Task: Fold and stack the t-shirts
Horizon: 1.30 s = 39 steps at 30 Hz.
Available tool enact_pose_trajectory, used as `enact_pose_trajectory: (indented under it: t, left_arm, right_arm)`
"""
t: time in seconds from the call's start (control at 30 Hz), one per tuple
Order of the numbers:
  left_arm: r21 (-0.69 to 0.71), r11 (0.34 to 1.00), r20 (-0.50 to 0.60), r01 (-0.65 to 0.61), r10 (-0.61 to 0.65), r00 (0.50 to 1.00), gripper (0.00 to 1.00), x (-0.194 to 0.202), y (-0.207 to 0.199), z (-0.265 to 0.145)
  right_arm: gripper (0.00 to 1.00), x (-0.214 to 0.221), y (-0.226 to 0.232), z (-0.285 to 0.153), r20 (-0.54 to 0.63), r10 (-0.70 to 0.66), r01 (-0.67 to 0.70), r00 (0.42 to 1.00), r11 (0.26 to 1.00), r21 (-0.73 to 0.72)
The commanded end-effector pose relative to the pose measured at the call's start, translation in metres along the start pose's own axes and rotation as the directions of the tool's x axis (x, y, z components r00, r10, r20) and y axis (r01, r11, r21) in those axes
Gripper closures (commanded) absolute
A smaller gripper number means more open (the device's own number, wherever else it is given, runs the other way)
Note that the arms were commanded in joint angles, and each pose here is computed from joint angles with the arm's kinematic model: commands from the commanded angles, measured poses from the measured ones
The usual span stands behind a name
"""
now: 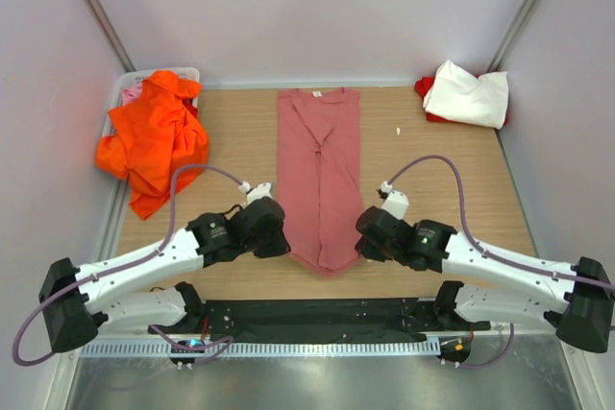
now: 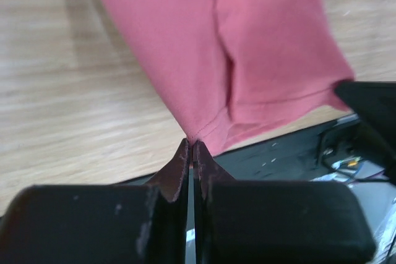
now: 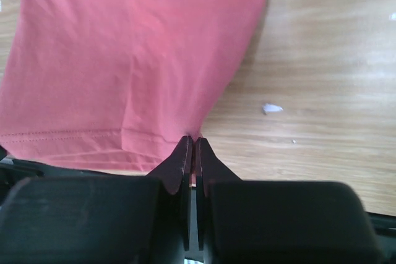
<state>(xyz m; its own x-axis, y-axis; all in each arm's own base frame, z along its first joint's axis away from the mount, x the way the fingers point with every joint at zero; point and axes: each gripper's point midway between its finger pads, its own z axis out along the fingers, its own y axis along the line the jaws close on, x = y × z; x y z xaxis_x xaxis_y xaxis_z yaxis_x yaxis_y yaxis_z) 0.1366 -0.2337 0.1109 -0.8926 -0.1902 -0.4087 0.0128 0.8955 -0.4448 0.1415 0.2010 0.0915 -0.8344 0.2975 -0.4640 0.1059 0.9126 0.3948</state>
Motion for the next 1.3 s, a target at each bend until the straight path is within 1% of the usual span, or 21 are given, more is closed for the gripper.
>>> enact_pose_trajectory:
  t: [0.0,0.03,0.07,0.1,0.13,0.17,0.2,0.23,0.27,0.3,0.33,0.47,0.5,0.53,0.6,0.63,0.7,0.83,0.87,1.07,1.27]
  left_arm:
    - [-0.085,0.993,0.037,-0.080,0.083,0.996,1.00,-0.028,0.001,-0.007]
    - [-0.075,0.994,0.052,-0.077,0.081,0.995,1.00,-0.039,-0.008,-0.010]
    - [-0.088,0.993,0.050,-0.085,0.089,0.995,1.00,-0.048,-0.006,-0.007]
    - [-0.093,0.992,0.053,-0.082,0.087,0.995,1.00,-0.055,-0.007,-0.005]
    - [-0.081,0.993,0.068,-0.085,0.091,0.994,1.00,-0.065,-0.013,-0.006]
    - [-0.095,0.992,0.078,-0.078,0.085,0.993,1.00,-0.078,-0.008,-0.005]
    - [-0.105,0.991,0.063,-0.081,0.088,0.994,1.00,-0.082,-0.007,0.001]
    - [-0.089,0.993,0.079,-0.080,0.087,0.993,1.00,-0.093,-0.014,0.000]
    - [-0.100,0.993,0.087,-0.062,0.071,0.994,1.00,-0.103,-0.010,0.002]
    - [-0.107,0.991,0.068,-0.080,0.088,0.994,1.00,-0.106,-0.009,0.009]
    - [-0.099,0.992,0.080,-0.078,0.086,0.993,1.00,-0.117,-0.014,0.009]
    - [-0.116,0.991,0.092,-0.063,0.074,0.993,1.00,-0.153,-0.009,0.020]
    - [-0.104,0.992,0.107,-0.070,0.081,0.991,1.00,-0.165,-0.015,0.020]
    - [-0.113,0.991,0.088,-0.069,0.079,0.993,1.00,-0.168,-0.013,0.028]
    - [-0.115,0.991,0.112,-0.062,0.075,0.991,1.00,-0.187,-0.015,0.029]
    - [-0.147,0.987,0.106,-0.069,0.086,0.991,1.00,-0.192,-0.009,0.037]
    - [-0.149,0.986,0.123,-0.070,0.089,0.988,1.00,-0.206,-0.013,0.038]
    - [-0.167,0.984,0.114,-0.063,0.083,0.990,1.00,-0.224,-0.009,0.050]
    - [-0.177,0.982,0.098,-0.062,0.081,0.992,1.00,-0.224,-0.006,0.058]
    - [-0.183,0.981,0.095,-0.061,0.079,0.992,1.00,-0.249,-0.007,0.073]
    - [-0.194,0.980,0.071,-0.038,0.053,0.996,1.00,-0.266,0.004,0.092]
  right_arm:
    - [0.99,-0.044,0.012,-0.006,0.096,-0.091,0.085,0.991,0.994,0.069]
    - [0.99,-0.059,0.021,-0.009,0.115,-0.091,0.084,0.989,0.995,0.061]
    - [0.99,-0.069,0.021,-0.008,0.120,-0.123,0.116,0.985,0.991,0.069]
    - [0.99,-0.083,0.015,-0.001,0.115,-0.107,0.096,0.988,0.991,0.098]
    - [0.99,-0.092,0.019,0.001,0.123,-0.103,0.093,0.987,0.992,0.086]
    - [0.99,-0.106,0.025,-0.001,0.141,-0.131,0.121,0.981,0.990,0.074]
    - [0.99,-0.112,0.024,0.006,0.131,-0.139,0.127,0.982,0.988,0.093]
    - [0.99,-0.129,0.028,0.005,0.152,-0.128,0.114,0.980,0.989,0.095]
    - [0.99,-0.136,0.027,0.009,0.149,-0.157,0.141,0.976,0.984,0.112]
    - [0.99,-0.140,0.026,0.018,0.135,-0.166,0.149,0.977,0.981,0.128]
    - [0.99,-0.147,0.025,0.023,0.130,-0.160,0.143,0.978,0.981,0.132]
    - [0.99,-0.178,0.032,0.036,0.143,-0.158,0.139,0.977,0.982,0.129]
    - [0.99,-0.184,0.032,0.039,0.146,-0.162,0.143,0.976,0.981,0.131]
    - [0.99,-0.193,0.034,0.040,0.155,-0.157,0.138,0.975,0.982,0.127]
    - [0.99,-0.201,0.031,0.050,0.144,-0.151,0.131,0.978,0.982,0.137]
    - [0.99,-0.209,0.032,0.054,0.145,-0.150,0.130,0.978,0.982,0.137]
    - [0.99,-0.217,0.033,0.059,0.144,-0.154,0.134,0.978,0.981,0.138]
    - [0.99,-0.238,0.037,0.070,0.147,-0.164,0.143,0.975,0.979,0.145]
    - [0.99,-0.237,0.037,0.077,0.130,-0.167,0.147,0.977,0.978,0.147]
    - [0.99,-0.255,0.039,0.095,0.123,-0.167,0.148,0.978,0.978,0.149]
    - [0.99,-0.270,0.035,0.125,0.101,-0.165,0.147,0.981,0.975,0.169]
